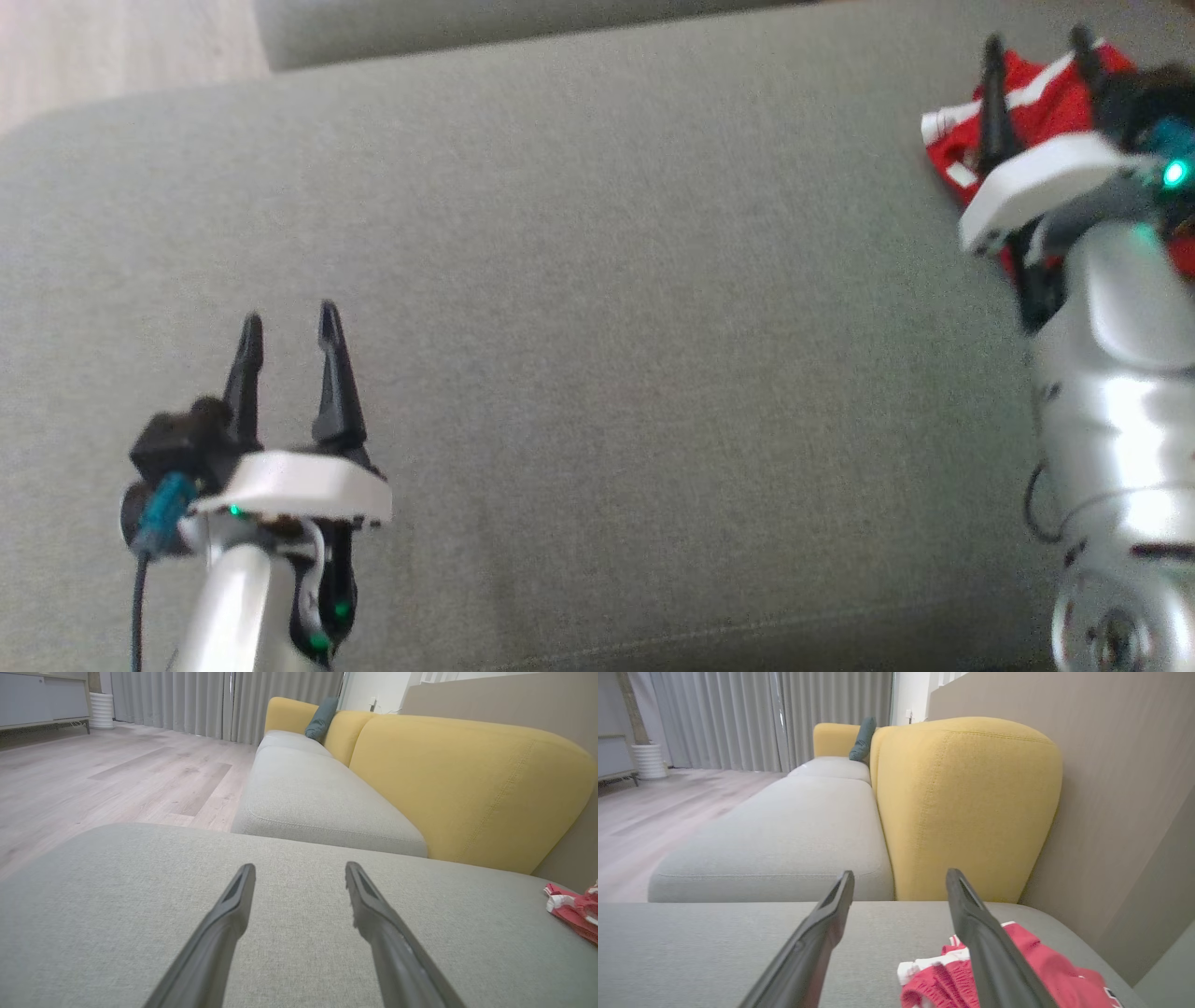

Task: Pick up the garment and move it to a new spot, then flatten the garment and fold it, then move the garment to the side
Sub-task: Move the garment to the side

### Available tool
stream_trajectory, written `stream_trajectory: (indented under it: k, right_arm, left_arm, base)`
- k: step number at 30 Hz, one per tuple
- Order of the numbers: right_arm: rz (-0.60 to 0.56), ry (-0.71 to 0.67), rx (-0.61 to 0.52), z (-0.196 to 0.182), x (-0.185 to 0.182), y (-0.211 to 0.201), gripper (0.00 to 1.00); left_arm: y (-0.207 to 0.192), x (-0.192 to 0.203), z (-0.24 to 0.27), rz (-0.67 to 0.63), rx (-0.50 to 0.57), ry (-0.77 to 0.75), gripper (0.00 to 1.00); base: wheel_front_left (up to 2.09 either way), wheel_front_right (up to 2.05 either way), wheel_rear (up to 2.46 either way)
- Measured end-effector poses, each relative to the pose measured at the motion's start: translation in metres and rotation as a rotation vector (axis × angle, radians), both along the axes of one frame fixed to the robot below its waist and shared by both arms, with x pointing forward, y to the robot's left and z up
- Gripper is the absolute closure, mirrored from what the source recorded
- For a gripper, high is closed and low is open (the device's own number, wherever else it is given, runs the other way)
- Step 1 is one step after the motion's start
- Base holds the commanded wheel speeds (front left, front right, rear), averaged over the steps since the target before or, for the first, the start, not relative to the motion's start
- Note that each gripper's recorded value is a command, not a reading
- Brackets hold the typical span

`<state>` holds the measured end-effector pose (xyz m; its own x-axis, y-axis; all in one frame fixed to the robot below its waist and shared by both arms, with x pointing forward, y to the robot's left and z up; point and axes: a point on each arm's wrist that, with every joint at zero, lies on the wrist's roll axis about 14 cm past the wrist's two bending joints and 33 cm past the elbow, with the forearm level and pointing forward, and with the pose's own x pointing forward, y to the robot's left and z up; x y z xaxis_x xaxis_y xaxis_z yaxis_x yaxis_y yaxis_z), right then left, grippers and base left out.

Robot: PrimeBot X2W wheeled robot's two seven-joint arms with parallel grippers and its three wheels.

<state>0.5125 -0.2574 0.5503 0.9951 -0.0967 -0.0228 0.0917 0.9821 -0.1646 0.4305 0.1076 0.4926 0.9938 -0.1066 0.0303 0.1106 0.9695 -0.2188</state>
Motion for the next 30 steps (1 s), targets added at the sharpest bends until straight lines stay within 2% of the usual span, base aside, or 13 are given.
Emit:
stream_trajectory:
  k: [6,15,24,30]
  right_arm:
    - [0.084,-0.043,0.098,-0.005,-0.03,0.04,0.0]
    - [0.232,-0.056,0.252,-0.033,-0.081,0.104,0.0]
    - [0.27,-0.014,0.336,-0.06,-0.121,0.124,0.0]
    - [0.273,0.021,0.36,-0.071,-0.133,0.127,0.0]
  left_arm:
    - [0.015,-0.03,0.009,0.025,-0.023,-0.011,0.0]
    - [0.041,-0.069,0.004,0.099,-0.015,0.005,0.0]
    - [0.048,-0.087,-0.001,0.121,-0.009,0.018,0.0]
    - [0.043,-0.088,-0.002,0.107,-0.003,0.019,0.0]
  base:
    - [0.0,0.0,0.0]
    - [0.0,0.0,0.0]
    - [0.0,0.0,0.0]
    - [0.0,0.0,0.0]
